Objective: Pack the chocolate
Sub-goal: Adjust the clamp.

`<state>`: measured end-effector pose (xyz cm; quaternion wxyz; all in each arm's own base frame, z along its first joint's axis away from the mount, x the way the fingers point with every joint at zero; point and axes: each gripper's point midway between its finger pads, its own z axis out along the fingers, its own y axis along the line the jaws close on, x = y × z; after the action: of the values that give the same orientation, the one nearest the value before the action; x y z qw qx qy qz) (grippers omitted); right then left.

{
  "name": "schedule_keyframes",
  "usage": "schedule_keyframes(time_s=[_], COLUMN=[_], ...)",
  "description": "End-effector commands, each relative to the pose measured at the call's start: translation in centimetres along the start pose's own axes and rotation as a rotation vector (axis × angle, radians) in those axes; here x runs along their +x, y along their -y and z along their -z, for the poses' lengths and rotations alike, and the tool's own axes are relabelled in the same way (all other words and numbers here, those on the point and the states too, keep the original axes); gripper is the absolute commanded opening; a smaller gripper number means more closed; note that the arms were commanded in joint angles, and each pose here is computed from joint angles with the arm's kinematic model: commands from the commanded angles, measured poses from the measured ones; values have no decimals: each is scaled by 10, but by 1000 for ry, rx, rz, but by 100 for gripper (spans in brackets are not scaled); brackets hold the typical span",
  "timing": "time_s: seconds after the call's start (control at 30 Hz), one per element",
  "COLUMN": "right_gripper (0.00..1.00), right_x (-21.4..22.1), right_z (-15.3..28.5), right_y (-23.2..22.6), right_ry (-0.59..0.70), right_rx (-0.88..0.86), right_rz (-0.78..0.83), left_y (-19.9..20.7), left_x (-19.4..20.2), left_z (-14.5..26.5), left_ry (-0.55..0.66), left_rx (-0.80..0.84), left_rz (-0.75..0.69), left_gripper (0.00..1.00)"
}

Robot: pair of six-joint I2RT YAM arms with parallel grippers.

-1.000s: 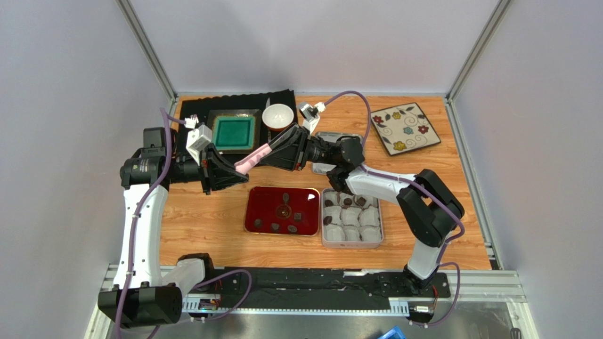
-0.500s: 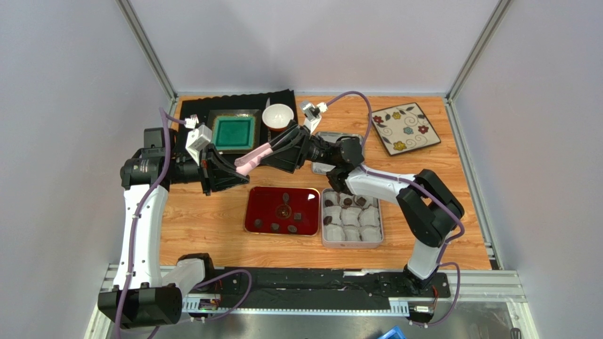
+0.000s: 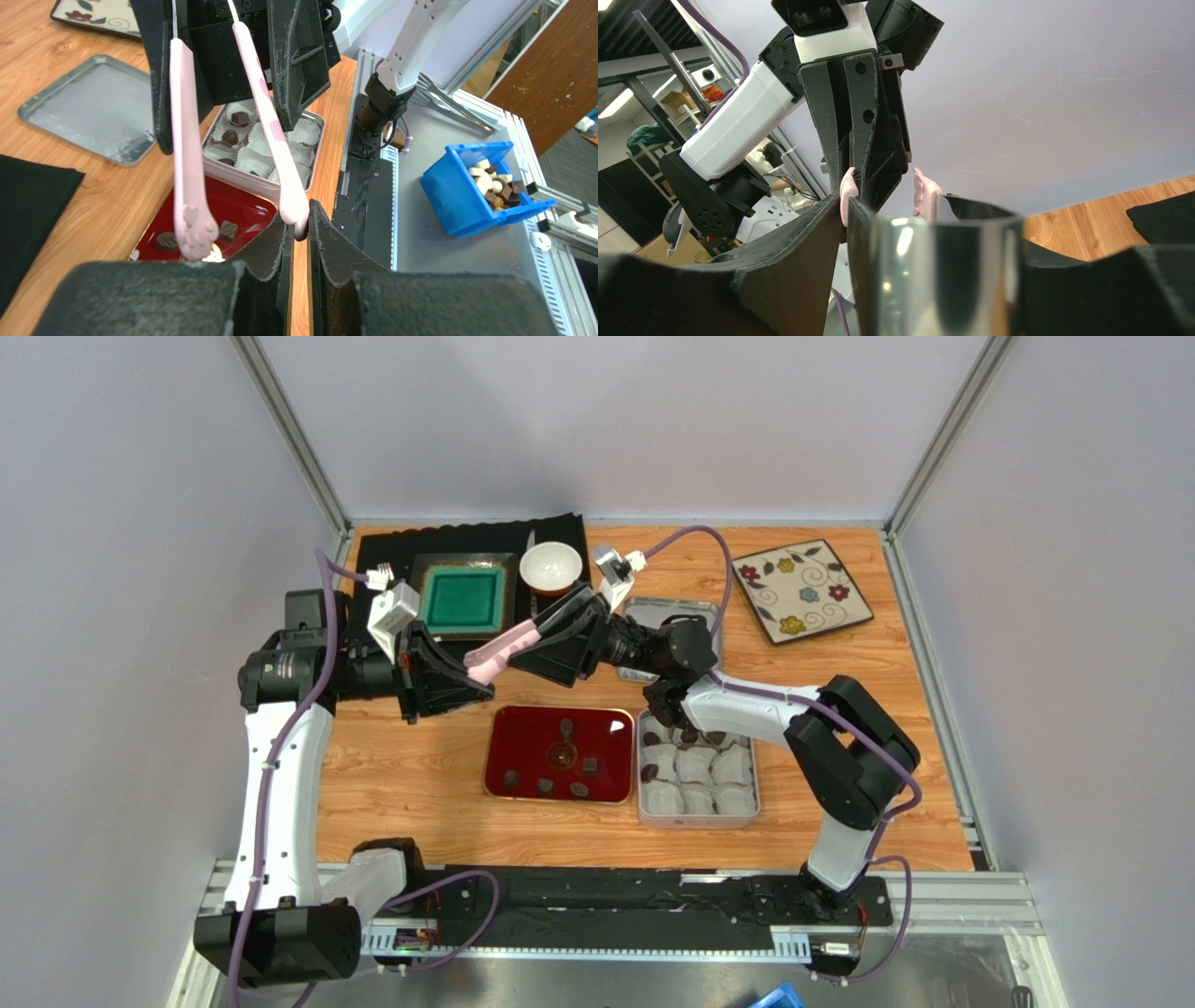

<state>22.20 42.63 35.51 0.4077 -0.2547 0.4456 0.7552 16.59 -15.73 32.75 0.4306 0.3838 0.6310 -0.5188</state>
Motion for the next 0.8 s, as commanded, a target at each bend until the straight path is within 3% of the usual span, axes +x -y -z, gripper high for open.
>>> schedule_keyframes(time_s=[0.0, 0.27, 0.77], right_gripper=[54, 45, 44], right_x=[-40, -50, -56], right_z=[-12, -14, -13], right_y=[-57, -73, -92], right_ry=[120, 131, 119], right_rx=[-184, -214, -256], right_rz=[162, 160, 122], left_y=[49, 50, 50], left_x=[-37, -36, -36], left_z=[0, 0, 0], left_ry=[189, 189, 186], left_rx=[238, 240, 240], left_rz=[-29, -30, -29], left_gripper=[8, 8, 8])
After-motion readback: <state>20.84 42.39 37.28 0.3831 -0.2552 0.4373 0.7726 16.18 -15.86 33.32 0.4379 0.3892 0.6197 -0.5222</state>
